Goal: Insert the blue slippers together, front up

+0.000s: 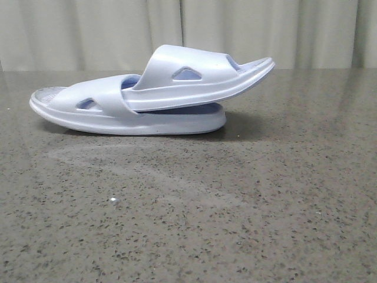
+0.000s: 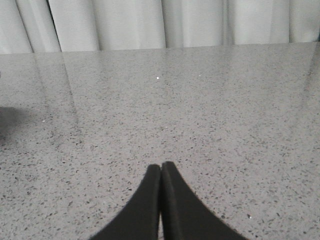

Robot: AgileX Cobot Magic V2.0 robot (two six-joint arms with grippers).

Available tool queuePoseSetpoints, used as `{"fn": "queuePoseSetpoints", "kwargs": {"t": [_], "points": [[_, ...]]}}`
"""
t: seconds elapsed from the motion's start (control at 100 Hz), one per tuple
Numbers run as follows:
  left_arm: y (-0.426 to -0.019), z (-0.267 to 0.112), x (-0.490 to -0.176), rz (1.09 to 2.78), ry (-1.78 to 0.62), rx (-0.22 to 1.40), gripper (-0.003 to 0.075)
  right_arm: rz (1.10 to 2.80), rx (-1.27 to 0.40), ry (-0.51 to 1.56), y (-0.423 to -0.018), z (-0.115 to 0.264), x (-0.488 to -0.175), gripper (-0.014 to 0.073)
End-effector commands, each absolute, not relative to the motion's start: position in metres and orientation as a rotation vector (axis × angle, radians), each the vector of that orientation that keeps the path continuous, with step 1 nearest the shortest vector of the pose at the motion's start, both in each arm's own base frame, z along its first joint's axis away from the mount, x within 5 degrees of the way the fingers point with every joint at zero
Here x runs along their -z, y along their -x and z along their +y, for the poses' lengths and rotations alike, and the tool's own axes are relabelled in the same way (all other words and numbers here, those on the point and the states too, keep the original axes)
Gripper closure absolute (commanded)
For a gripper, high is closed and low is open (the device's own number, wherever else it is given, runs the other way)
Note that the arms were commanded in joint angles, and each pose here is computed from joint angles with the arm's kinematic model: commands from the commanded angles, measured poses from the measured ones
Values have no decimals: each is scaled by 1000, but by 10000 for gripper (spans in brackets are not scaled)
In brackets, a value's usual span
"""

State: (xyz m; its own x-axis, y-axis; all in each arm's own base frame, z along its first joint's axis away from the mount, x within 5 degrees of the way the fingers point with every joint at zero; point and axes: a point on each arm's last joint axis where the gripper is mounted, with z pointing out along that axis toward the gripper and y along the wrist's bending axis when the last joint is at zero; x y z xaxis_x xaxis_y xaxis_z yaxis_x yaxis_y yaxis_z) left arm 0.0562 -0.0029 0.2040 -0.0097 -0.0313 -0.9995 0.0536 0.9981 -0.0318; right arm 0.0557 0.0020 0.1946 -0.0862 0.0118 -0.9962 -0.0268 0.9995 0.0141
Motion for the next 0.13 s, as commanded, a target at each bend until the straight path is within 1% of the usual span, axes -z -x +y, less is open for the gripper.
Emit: {"fn": "queuePoseSetpoints", "kwargs": {"t": [0.0, 0.12], "points": [[-54, -3, -208, 1490, -17, 72, 705, 1581, -19, 16, -55, 1, -195, 673], [-54, -3, -208, 1490, -17, 72, 705, 1581, -19, 16, -55, 1, -195, 673]]}}
